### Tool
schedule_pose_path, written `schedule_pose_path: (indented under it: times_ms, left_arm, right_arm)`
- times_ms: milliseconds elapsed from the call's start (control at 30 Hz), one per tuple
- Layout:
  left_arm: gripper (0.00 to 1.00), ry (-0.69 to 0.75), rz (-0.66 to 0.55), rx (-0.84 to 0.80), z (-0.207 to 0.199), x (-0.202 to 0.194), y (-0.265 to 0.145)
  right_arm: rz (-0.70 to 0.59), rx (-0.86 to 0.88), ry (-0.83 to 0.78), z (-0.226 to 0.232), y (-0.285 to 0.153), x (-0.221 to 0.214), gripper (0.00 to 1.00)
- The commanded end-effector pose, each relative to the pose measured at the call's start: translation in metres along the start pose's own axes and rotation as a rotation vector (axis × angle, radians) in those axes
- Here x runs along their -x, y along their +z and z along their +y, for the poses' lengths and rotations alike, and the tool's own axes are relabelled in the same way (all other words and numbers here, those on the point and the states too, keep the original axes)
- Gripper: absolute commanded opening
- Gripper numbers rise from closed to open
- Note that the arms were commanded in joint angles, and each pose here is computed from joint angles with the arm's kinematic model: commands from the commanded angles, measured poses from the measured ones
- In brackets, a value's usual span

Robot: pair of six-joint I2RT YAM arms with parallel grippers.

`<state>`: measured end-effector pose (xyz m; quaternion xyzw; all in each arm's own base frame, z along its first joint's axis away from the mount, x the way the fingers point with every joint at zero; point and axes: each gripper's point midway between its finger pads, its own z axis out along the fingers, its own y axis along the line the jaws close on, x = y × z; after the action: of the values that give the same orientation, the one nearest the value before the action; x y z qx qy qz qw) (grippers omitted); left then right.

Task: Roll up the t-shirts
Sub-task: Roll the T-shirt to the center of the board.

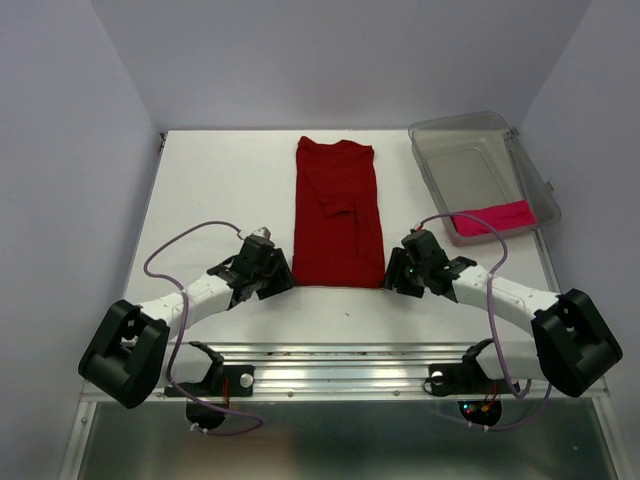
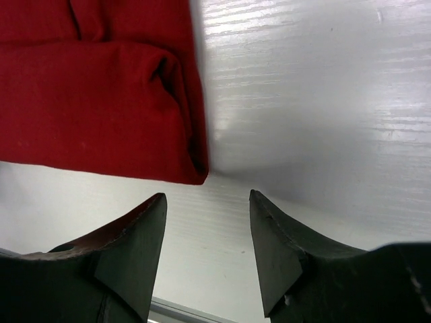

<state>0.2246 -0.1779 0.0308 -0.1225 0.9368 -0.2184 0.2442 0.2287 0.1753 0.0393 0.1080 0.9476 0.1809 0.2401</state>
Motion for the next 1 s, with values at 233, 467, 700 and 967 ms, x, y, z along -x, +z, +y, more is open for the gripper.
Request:
schedule_pose_path:
  times_ms: [233,467,700,967]
  left_arm:
    - [0.45,-0.007,-0.028,-0.014,-0.001,0.003,0.011]
    - [0.4,-0.004,-0.032,-0.012,-0.001,0.005,0.012]
    - [0.1,-0.001,-0.035,-0.012,-0.002,0.006,0.013]
    - [0.0,0.001,-0.057,-0.032,-0.013,0.016,0.005]
  right_arm:
    - [0.005,0.068,0.01,0.014,0.018,0.001,0.48]
    - [0.0,0.076,0.01,0.018,0.018,0.004,0.34]
    - [-0.009,0.073,0.018,0.018,0.015,0.006,0.13]
    - [-0.051,0.085,0.035,0.024,0.008,0.017,0.01]
